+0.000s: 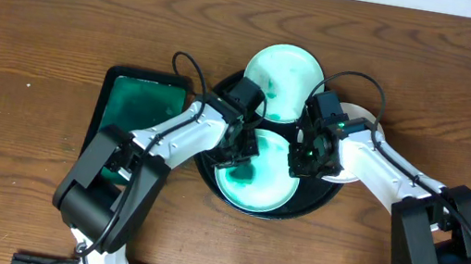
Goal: Clean dirty plates on tray and stack at the side
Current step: 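Scrub the lower pale green plate with the sponge in the left gripper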
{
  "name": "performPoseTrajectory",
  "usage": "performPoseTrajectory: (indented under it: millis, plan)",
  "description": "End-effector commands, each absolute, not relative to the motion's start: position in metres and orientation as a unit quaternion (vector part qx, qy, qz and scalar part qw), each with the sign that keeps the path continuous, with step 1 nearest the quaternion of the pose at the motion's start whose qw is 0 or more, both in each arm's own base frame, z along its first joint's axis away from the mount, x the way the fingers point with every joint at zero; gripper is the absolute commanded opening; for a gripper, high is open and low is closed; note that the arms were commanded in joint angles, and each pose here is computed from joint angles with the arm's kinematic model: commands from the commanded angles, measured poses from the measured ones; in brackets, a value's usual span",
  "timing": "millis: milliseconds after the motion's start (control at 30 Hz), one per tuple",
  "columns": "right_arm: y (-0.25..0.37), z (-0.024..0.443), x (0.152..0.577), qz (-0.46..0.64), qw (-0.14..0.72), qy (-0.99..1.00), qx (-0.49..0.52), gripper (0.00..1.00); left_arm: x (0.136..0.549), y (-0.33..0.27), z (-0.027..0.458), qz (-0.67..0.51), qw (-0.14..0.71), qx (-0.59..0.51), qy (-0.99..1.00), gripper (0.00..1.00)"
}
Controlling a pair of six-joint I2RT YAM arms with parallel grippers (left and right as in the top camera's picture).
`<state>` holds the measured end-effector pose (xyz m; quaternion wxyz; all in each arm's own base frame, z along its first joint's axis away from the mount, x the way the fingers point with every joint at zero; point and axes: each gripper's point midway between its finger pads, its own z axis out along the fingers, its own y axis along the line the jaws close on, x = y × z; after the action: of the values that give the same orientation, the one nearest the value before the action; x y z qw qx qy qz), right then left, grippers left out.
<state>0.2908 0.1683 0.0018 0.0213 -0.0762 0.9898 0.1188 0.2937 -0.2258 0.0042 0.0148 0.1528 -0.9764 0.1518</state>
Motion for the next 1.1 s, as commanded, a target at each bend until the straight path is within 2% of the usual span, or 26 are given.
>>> performPoseTrajectory:
  millis: [0,133,233,533,667,800,1067]
  plan:
    - [0.157,-0.008,0.291,0.090,0.020,0.993,-0.075,0.01,0.309,-0.212,-0.024,0.097,-0.038,0.161,-0.981,0.07]
    - [0.157,-0.008,0.291,0.090,0.020,0.993,-0.075,0.01,0.297,-0.254,-0.020,0.152,-0.031,0.101,-0.983,0.07]
    - [0.157,-0.008,0.291,0.090,0.020,0.993,-0.075,0.01,0.282,-0.263,-0.021,0.152,-0.012,0.083,-0.985,0.07]
    - [0.157,-0.009,0.291,0.090,0.019,0.993,-0.075,0.01,0.265,-0.218,-0.019,0.098,0.049,0.130,-0.986,0.07]
    - [0.156,-0.009,0.291,0.089,0.020,0.993,-0.075,0.01,0.268,-0.188,-0.010,0.063,0.045,0.145,-0.986,0.08]
    - [0.156,-0.009,0.291,0.089,0.020,0.993,-0.075,0.01,0.276,-0.179,-0.007,0.070,0.040,0.143,-0.986,0.16]
    - [0.156,-0.009,0.291,0.089,0.020,0.993,-0.075,0.01,0.273,-0.188,-0.005,0.097,0.051,0.117,-0.987,0.17]
